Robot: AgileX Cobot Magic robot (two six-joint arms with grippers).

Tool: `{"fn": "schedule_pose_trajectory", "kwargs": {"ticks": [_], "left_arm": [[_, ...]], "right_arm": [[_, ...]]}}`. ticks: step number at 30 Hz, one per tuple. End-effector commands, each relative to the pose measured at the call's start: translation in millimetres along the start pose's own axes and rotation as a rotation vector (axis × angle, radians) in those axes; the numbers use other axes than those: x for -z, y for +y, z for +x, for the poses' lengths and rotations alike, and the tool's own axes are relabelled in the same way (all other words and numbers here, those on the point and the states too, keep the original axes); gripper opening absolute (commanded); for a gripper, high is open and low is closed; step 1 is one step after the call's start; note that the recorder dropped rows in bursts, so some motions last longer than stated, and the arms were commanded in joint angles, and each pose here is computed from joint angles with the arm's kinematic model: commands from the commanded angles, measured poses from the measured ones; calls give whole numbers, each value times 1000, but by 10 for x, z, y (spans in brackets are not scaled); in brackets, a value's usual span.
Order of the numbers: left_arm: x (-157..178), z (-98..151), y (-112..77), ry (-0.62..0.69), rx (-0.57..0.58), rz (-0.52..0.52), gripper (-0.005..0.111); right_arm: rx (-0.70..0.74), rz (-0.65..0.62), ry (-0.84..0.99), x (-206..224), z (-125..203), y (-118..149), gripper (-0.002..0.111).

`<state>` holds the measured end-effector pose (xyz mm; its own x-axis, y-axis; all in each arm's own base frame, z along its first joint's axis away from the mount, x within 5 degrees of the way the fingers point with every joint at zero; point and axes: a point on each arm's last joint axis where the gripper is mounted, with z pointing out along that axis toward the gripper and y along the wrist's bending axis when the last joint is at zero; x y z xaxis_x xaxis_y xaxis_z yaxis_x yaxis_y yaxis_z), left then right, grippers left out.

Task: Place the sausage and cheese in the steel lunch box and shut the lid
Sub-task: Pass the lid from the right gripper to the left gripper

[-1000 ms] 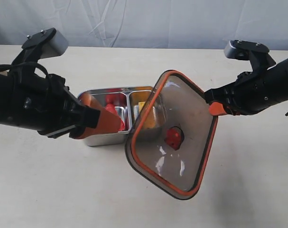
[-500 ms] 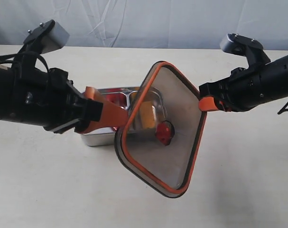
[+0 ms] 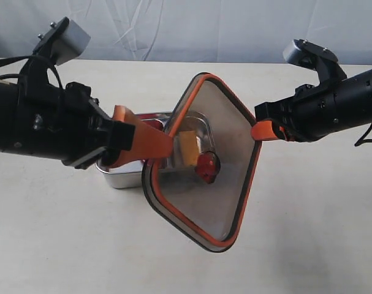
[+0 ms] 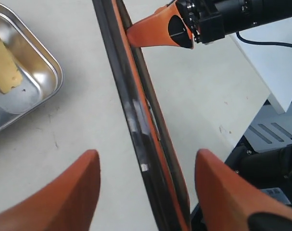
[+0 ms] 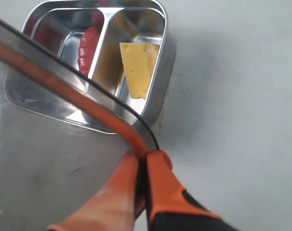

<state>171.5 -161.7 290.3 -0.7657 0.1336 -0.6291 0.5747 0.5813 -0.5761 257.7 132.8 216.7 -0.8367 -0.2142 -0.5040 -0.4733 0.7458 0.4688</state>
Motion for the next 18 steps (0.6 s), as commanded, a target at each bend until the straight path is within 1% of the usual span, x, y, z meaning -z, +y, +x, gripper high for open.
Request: {"fn": "schedule_pose_trajectory", "kwargs": {"ticks": [1, 7, 9, 11, 12, 13, 18], "left_arm": [[5, 23, -17, 8, 3, 18, 56], [-128, 61, 61, 77, 37, 21, 56], [-168, 65, 93, 87, 47, 13, 53], [-199, 53, 131, 77, 53, -8, 31], [-200, 38, 147, 61, 50, -24, 7], [-200, 33, 151, 55, 38, -29, 1], [-200, 6, 178, 26, 3, -58, 0]], "right_arm": [[27, -30, 3, -14, 10, 91, -1], [45, -36, -23, -77, 0, 209, -1], [49, -42, -18, -86, 6, 230, -1], [51, -48, -13, -88, 12, 240, -1], [51, -49, -11, -88, 13, 241, -1], [51, -51, -10, -88, 15, 242, -1], [49, -50, -11, -86, 13, 238, -1]]}}
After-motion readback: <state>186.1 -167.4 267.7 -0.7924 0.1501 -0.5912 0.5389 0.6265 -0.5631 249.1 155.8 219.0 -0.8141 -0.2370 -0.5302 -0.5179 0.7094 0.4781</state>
